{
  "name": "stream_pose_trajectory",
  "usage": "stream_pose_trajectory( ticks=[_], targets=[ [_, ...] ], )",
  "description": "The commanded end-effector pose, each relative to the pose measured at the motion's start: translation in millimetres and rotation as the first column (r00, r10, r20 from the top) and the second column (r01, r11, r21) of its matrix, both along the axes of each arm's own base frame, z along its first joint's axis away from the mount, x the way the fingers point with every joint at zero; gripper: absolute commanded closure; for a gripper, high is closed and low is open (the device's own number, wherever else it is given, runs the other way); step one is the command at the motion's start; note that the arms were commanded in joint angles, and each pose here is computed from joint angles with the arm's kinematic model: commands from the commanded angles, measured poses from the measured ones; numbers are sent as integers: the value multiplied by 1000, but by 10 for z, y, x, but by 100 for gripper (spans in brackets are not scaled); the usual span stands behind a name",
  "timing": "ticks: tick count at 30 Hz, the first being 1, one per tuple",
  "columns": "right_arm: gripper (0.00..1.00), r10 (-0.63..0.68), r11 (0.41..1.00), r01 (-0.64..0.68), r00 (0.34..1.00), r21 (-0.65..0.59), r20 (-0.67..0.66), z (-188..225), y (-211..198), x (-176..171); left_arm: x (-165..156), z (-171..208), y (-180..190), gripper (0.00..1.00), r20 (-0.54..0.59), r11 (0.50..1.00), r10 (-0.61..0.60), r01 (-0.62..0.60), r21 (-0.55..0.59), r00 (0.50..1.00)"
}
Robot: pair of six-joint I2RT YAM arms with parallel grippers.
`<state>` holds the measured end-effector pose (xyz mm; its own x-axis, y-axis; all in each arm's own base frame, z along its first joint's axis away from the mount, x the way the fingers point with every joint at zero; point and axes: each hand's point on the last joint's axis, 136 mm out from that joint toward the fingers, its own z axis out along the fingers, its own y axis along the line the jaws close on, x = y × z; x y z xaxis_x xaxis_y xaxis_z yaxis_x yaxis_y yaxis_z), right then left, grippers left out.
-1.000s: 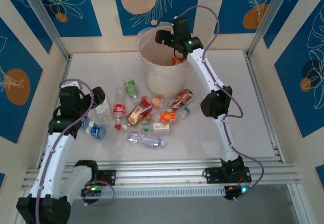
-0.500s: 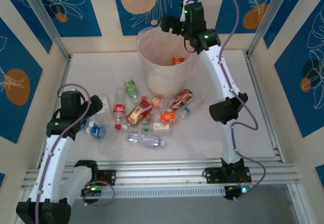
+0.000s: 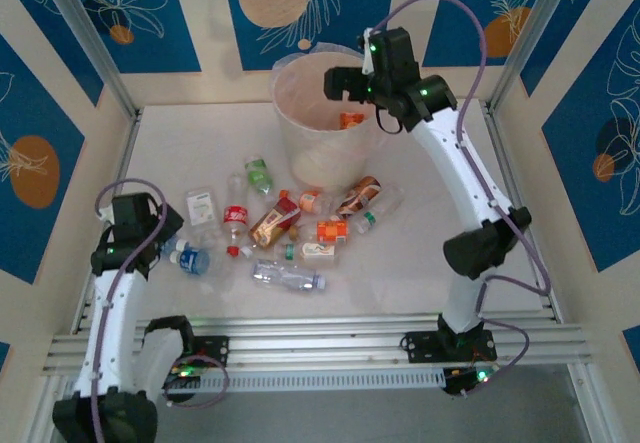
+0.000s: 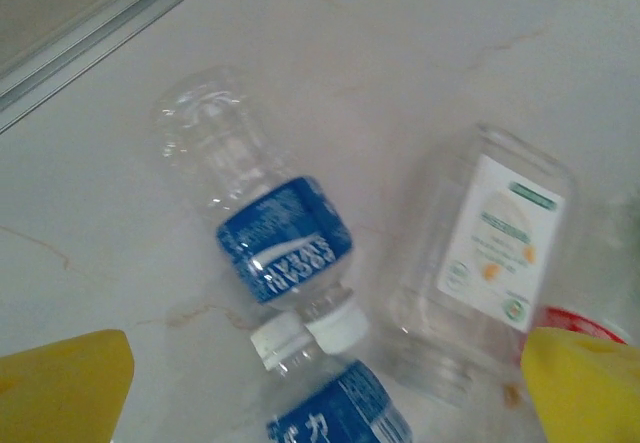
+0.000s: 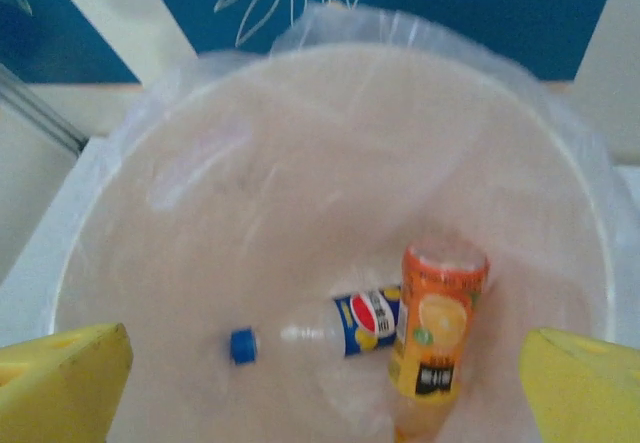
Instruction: Put the plastic bottles in the bin
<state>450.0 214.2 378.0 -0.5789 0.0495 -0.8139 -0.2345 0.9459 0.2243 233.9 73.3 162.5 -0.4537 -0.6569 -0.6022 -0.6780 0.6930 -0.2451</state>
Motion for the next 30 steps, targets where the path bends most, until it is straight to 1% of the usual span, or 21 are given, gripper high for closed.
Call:
stream_pose_trajectory(
  ticks=[1, 7, 14, 22, 27, 30],
  targets=[
    [1, -47, 999, 47, 998, -7, 29, 84, -202, -243, 143, -123, 130, 0, 24, 997, 59, -57, -59, 998],
    [1, -98, 995, 98, 995, 13, -27, -224, -391, -608, 259, -391, 427, 0, -6, 979, 182, -181, -97, 983],
    [1, -135, 991, 134, 988, -20, -72, -449, -531, -834, 450, -585, 639, 0, -27, 962, 235, -237, -133, 972],
    [1, -172, 985, 169, 981, -46, -94, -615, -641, -948, 646, -778, 751, 0, -55, 954, 236, -242, -176, 970],
    [1, -172, 985, 167, 979, -47, -110, -670, -644, -992, 732, -920, 747, 1, -81, 953, 214, -226, -202, 973],
    [1, -174, 984, 169, 978, -52, -114, -689, -652, -1020, 795, -1006, 707, 1, -82, 948, 199, -213, -238, 977]
  ],
)
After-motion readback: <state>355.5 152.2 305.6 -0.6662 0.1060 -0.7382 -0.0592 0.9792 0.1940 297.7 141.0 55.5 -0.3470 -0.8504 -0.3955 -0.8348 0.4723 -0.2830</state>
